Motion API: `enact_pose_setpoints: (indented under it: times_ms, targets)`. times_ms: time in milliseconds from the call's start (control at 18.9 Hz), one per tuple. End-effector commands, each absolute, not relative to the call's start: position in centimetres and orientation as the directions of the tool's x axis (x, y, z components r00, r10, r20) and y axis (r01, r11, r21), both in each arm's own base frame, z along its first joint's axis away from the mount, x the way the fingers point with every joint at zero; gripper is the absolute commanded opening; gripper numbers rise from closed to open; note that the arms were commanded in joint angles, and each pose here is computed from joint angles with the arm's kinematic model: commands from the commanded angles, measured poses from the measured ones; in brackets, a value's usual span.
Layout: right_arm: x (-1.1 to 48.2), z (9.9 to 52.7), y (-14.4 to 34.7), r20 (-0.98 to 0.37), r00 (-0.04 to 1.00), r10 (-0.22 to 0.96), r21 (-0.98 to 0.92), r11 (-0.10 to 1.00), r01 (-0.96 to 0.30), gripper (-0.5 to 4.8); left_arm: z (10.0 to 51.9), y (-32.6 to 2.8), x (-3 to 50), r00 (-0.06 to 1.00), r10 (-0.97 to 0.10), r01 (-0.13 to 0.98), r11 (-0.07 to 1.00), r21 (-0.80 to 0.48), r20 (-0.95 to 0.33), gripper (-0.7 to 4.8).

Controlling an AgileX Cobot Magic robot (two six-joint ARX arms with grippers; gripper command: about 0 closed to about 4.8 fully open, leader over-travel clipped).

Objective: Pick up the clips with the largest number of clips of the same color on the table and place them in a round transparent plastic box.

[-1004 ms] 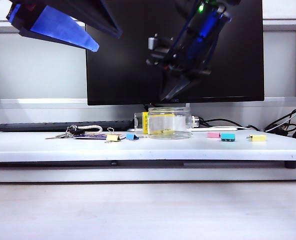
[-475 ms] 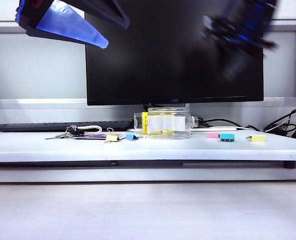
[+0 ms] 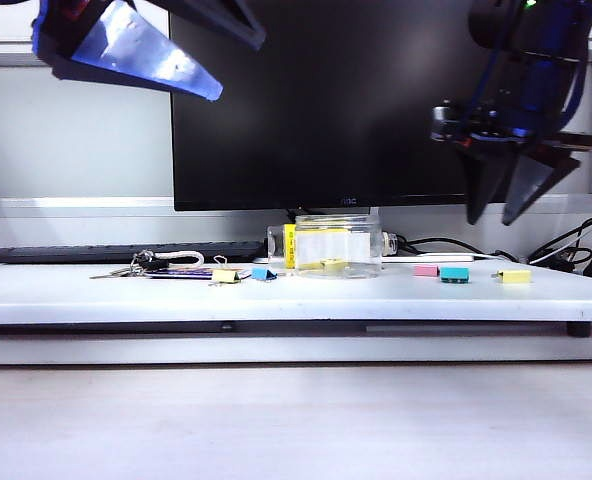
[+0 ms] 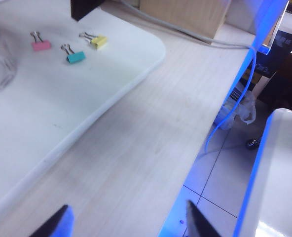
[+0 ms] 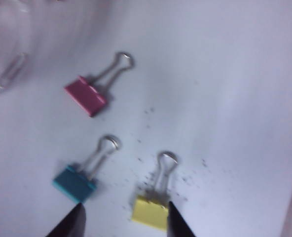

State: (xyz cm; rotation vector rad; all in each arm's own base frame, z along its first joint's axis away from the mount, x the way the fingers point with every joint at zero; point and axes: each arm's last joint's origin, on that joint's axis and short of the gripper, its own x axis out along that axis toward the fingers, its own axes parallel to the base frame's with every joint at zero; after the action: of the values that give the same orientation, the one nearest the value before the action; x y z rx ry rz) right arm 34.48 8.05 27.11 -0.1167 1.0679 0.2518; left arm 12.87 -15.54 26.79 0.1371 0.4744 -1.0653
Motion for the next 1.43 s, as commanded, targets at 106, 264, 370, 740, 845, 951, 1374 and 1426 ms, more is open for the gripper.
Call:
enact_pose_setpoints:
  times_ms: [106,264,370,740,845,951,1374,1426]
  targets:
    - [34.0,27.1,7.9,-0.898,0.422,0.129,0.025,0.97,-0.243,2.33,26.9,-15.6,12.8,0.388,-0.813,0.861,0.487,-0.143,-0.433,3.05]
    - [33.7,26.1,7.8,-0.912,0.392,0.122,0.029,0.971,-0.237,2.35,26.9,-15.6,12.8,0.388,-0.814,0.861,0.487,-0.144,-0.433,3.05]
    - [33.3,24.7,7.7,-0.924,0.365,0.116,0.03,0.972,-0.235,2.35,26.9,-15.6,12.8,0.387,-0.815,0.862,0.486,-0.145,-0.432,3.05]
    - [33.5,24.0,7.8,-0.908,0.404,0.116,0.032,0.978,-0.208,2.34,27.4,-15.8,12.8,0.348,-0.855,0.888,0.432,-0.158,-0.384,3.05]
    - [33.7,24.1,7.8,-0.899,0.422,0.114,0.03,0.979,-0.2,2.34,27.4,-15.8,12.8,0.348,-0.855,0.888,0.432,-0.158,-0.384,3.05]
    - [33.9,24.1,7.7,-0.892,0.446,0.076,-0.007,0.983,-0.181,2.34,27.4,-15.8,12.8,0.348,-0.855,0.888,0.432,-0.158,-0.384,3.05]
    - [34.2,24.1,7.7,-0.882,0.467,0.071,-0.005,0.987,-0.16,2.34,27.4,-15.8,12.8,0.348,-0.855,0.888,0.432,-0.158,-0.384,3.05]
    - [34.2,24.1,7.7,-0.879,0.471,0.072,-0.004,0.987,-0.158,2.34,27.4,-15.8,12.8,0.348,-0.855,0.888,0.432,-0.158,-0.384,3.05]
